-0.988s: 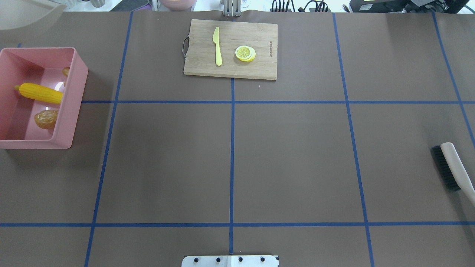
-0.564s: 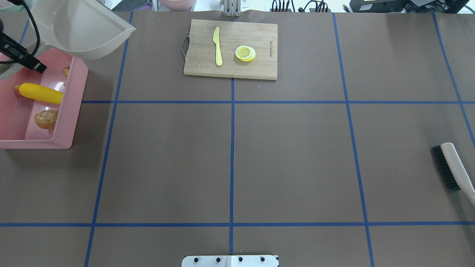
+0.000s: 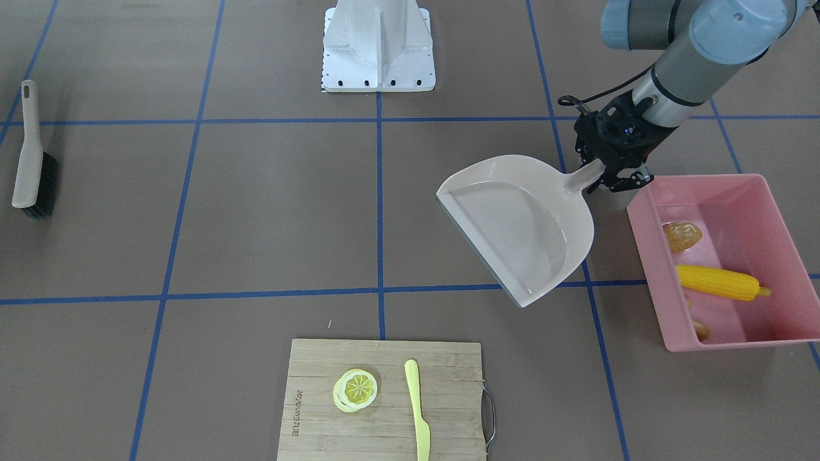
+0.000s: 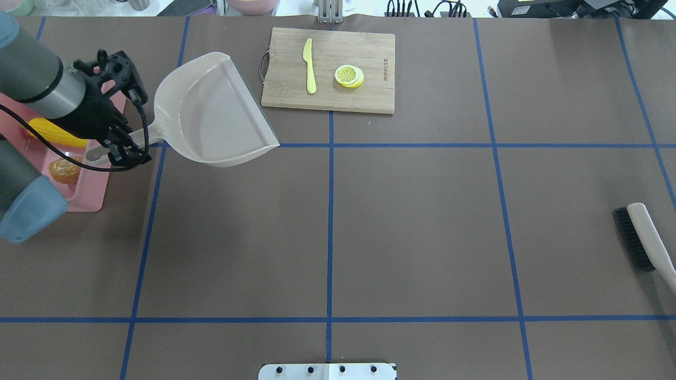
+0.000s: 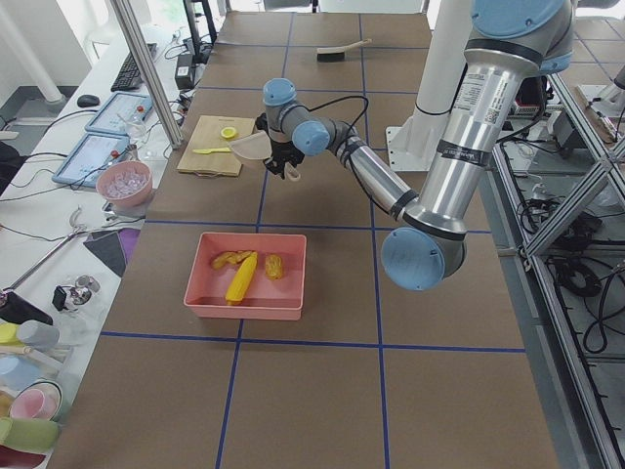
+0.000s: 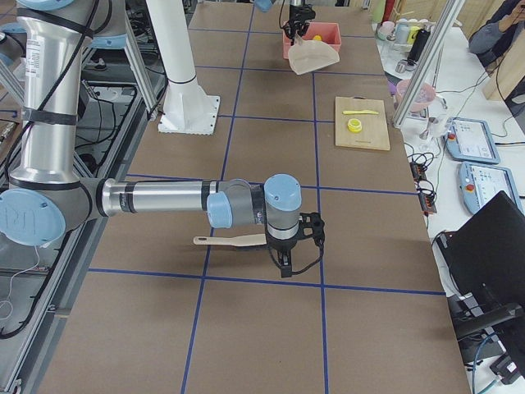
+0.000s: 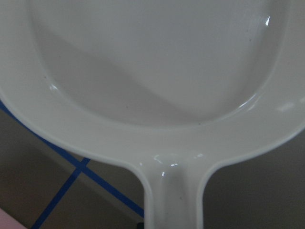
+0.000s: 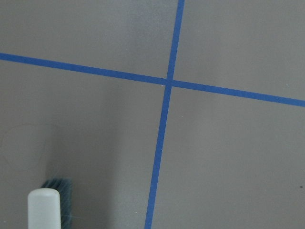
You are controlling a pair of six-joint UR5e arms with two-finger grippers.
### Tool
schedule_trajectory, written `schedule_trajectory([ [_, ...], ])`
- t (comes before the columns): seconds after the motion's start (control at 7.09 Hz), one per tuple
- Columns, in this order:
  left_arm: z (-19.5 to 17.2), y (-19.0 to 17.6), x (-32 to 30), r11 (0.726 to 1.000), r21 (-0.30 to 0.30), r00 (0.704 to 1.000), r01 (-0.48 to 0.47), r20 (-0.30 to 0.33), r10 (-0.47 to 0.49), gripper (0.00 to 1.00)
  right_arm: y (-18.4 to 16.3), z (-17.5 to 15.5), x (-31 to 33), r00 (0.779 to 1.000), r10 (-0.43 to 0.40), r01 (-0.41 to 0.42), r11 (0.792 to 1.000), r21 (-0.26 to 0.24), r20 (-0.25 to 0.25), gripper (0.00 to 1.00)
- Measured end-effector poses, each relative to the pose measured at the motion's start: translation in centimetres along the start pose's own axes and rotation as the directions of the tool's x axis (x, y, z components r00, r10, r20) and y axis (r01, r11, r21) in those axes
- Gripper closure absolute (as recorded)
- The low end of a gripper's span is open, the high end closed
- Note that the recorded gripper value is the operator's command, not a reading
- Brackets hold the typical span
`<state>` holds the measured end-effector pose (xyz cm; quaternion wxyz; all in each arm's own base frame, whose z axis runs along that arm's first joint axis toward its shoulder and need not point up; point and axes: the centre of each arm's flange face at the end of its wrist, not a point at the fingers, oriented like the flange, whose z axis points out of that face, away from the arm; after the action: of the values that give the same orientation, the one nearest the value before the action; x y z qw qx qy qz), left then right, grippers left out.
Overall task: Sweep and dump trash into bin
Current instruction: 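Carry the empty dustpan back and lower it onto the table with the left gripper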
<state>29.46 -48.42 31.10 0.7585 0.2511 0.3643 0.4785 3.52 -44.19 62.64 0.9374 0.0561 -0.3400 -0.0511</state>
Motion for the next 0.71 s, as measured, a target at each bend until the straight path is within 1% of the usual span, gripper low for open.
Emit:
schedule_trajectory([
  [0.14,1.7,-0.6,1.6,0.994,-0.016,0.994,-0.107,-0.011,0.106,1.0,0.2,0.1,0.1,1.0,0.002,-0.002,1.0,-0.002,-0.001,0.0],
  [0.28,3.6,-0.9,3.2,0.981,-0.029,0.981,-0.191,-0.035,0.19,1.0,0.2,0.2,0.1,1.0,0.003,-0.003,1.0,-0.004,-0.001,0.0],
  [0.42,5.5,-1.2,4.8,0.966,-0.033,0.965,-0.256,-0.063,0.254,1.0,0.3,0.3,0.2,1.0,0.005,-0.005,1.0,-0.006,-0.001,0.0],
  [0.71,9.0,-1.5,7.3,0.944,-0.043,0.941,-0.328,-0.104,0.322,1.0,0.4,0.4,0.3,1.0,0.007,-0.007,1.0,-0.009,-0.001,0.0],
])
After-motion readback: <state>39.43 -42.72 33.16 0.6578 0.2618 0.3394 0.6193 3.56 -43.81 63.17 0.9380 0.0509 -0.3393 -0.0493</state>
